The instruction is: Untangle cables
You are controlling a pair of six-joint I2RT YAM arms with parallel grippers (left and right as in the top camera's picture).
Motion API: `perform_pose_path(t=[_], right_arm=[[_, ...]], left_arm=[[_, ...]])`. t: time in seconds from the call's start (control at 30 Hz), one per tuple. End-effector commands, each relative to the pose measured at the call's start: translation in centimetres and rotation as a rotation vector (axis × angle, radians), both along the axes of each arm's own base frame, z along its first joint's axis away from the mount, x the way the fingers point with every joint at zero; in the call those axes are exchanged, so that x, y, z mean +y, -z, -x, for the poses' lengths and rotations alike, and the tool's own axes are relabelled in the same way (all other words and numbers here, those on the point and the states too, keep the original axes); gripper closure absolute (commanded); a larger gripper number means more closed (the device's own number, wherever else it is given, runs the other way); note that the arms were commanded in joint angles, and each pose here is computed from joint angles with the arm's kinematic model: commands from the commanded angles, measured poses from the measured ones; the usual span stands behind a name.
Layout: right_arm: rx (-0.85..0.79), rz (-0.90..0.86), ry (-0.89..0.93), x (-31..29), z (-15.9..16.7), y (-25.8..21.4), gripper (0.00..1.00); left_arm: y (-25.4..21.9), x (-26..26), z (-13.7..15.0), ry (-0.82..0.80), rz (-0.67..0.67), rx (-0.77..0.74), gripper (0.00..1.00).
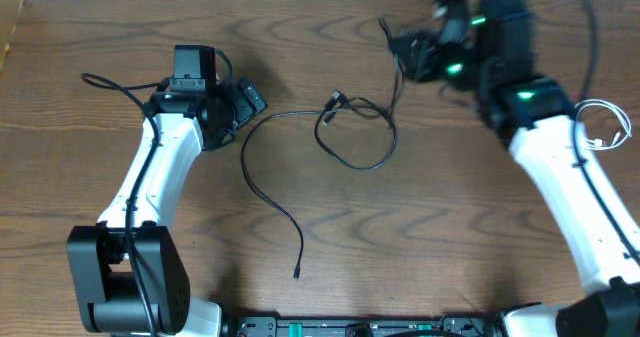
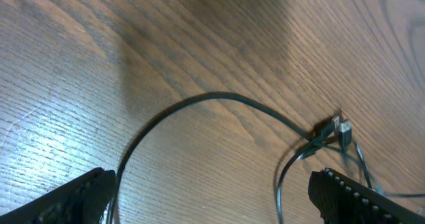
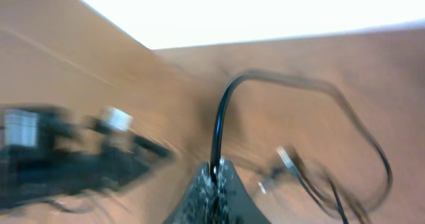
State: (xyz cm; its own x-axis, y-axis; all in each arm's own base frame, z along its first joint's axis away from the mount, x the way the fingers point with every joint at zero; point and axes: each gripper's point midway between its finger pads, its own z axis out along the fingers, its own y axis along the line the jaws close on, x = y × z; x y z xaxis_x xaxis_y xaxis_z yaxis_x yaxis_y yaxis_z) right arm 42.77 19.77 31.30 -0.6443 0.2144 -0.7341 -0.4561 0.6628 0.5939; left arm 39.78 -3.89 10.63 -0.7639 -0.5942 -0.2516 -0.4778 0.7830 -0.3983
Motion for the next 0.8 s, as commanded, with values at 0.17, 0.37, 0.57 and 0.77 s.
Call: perform_pose_path(t=[0.17, 0.37, 0.57, 0.77], right_arm=[[-0.347, -0.194, -0.190, -3.1, 5.1, -13.0, 0.99], [-0.536, -0.177, -0.161, -4.7, 7.2, -17.5, 0.99], [-0.431, -0.142, -0.121, -5.7, 6.3, -14.9, 0.99], [-0.223, -0.067, -0.132, -5.7, 5.0, -8.2, 0.65]], left_arm=[[0.7, 0.3, 0.4, -0.003, -0.013, 0.020, 0.02], [0.7, 0.3, 0.4, -0.003, -0.013, 0.020, 0.02], [0.7, 0.3, 0.4, -0.003, -0.013, 0.020, 0.02], [0.7, 0.3, 0.4, -0.003, -0.013, 0.020, 0.02]])
